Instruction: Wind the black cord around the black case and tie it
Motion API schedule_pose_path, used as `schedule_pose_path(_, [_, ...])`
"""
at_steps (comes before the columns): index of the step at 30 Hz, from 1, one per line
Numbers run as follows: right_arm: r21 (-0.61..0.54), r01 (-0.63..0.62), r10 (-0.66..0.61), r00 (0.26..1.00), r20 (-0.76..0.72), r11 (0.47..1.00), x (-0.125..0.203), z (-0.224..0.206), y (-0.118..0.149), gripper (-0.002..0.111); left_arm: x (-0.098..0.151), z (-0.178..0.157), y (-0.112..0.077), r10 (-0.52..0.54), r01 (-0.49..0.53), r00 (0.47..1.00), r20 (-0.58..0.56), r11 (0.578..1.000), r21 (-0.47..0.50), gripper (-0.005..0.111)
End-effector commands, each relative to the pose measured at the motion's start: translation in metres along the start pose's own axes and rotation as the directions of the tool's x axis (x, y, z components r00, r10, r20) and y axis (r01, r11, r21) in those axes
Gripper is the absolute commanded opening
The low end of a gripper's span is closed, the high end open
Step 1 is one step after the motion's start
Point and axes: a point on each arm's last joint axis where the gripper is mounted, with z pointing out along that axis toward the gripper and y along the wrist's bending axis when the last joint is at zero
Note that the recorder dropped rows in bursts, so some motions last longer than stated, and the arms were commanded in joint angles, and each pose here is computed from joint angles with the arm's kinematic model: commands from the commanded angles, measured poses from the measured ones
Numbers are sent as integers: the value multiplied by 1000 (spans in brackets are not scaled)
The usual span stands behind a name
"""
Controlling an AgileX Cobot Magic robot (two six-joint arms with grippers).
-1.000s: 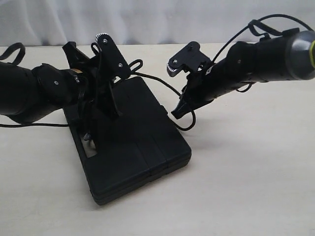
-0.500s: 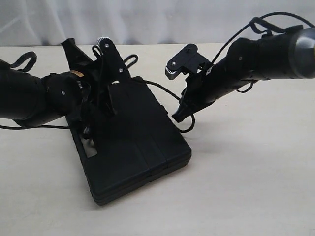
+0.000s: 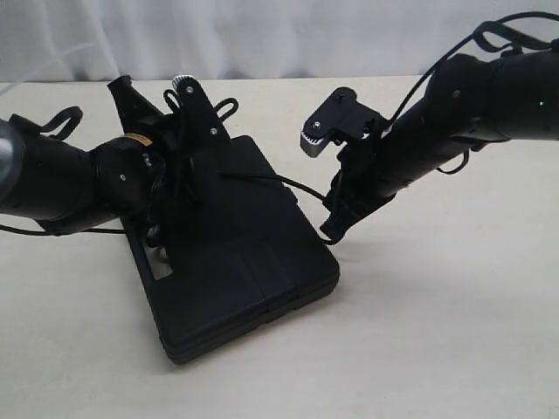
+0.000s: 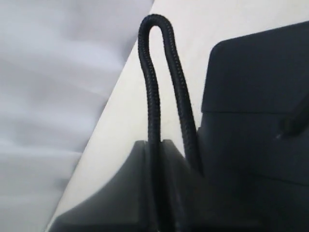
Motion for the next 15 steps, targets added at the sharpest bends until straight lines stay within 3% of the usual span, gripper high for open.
schedule_pose_path(1, [59, -8, 5, 998, 60, 998, -3, -4, -3, 4, 2, -1, -9, 125, -125, 992, 2, 987, 101, 0])
schedule_pose_path(15, [70, 14, -22, 993, 113, 997, -3, -33, 5, 4, 1, -2, -16, 205, -208, 978, 37, 964, 168, 0])
